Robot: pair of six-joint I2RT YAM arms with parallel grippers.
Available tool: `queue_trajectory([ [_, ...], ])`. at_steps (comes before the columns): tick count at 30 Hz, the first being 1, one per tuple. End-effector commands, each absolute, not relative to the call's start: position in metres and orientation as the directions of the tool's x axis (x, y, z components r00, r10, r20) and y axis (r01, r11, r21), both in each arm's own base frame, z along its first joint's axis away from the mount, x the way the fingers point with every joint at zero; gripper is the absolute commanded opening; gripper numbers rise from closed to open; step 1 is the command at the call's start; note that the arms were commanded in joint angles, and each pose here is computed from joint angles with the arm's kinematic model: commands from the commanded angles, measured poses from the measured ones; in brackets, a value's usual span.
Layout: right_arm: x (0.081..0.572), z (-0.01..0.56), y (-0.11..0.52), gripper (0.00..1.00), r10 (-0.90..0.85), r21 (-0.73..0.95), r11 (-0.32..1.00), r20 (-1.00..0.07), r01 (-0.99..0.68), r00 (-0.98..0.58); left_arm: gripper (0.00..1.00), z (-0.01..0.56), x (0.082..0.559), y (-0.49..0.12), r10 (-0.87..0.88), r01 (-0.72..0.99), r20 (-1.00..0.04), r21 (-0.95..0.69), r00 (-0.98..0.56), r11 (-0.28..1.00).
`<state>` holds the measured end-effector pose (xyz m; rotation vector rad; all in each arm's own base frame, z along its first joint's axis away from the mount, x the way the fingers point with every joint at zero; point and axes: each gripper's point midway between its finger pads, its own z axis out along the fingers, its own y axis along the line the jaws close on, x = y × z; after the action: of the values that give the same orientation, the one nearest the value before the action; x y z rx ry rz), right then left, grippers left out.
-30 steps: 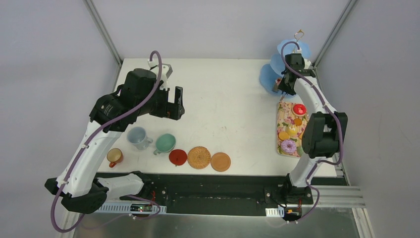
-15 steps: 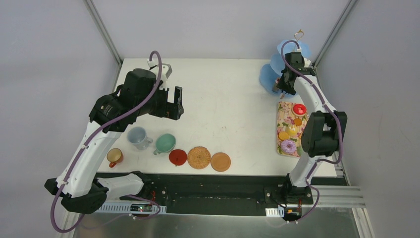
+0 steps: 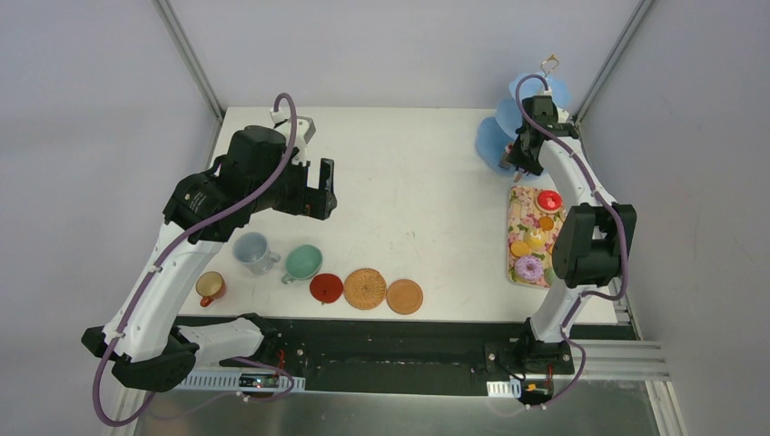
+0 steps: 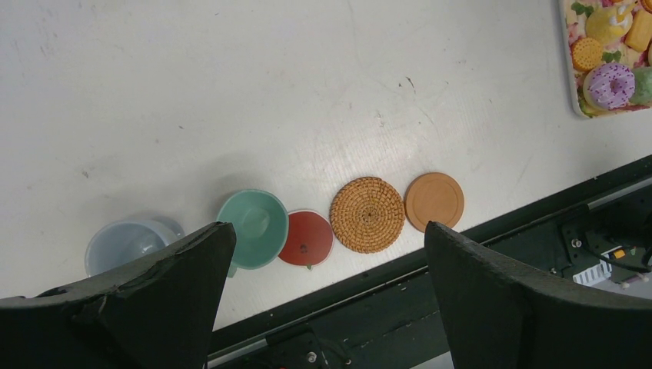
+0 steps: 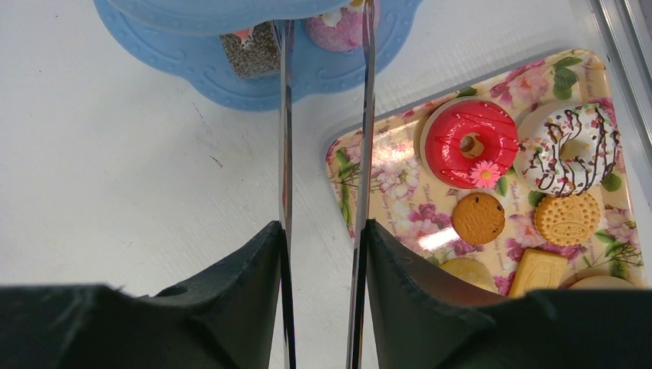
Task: Serve the afternoon tea
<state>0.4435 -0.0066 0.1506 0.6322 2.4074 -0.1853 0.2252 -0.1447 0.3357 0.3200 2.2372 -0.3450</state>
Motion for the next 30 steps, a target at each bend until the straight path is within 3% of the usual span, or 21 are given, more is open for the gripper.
queue_trajectory([
  [1,0.441,0.174,-0.005,0.45,0.405,0.060,0.875,-0.635,0.481,-0.658,1.00,0.341,0.223,-0.141,0.125,0.347,-0.785,-0.120,-0.607,0.930],
  [9,0.409,0.197,0.001,0.45,0.400,0.068,0.885,-0.617,0.460,-0.678,1.00,0.346,0.221,-0.140,0.125,0.357,-0.796,-0.120,-0.593,0.927],
  [17,0.345,0.217,0.004,0.45,0.445,0.090,0.866,-0.585,0.492,-0.678,1.00,0.352,0.214,-0.141,0.117,0.380,-0.810,-0.138,-0.575,0.915],
  [24,0.309,0.210,0.008,0.46,0.597,0.198,0.772,-0.551,0.604,-0.582,1.00,0.357,0.207,-0.155,0.141,0.435,-0.818,-0.144,-0.558,0.889],
  [30,0.298,0.191,-0.006,0.46,0.660,0.182,0.684,-0.567,0.706,-0.493,1.00,0.360,0.199,-0.158,0.138,0.459,-0.824,-0.160,-0.549,0.874],
])
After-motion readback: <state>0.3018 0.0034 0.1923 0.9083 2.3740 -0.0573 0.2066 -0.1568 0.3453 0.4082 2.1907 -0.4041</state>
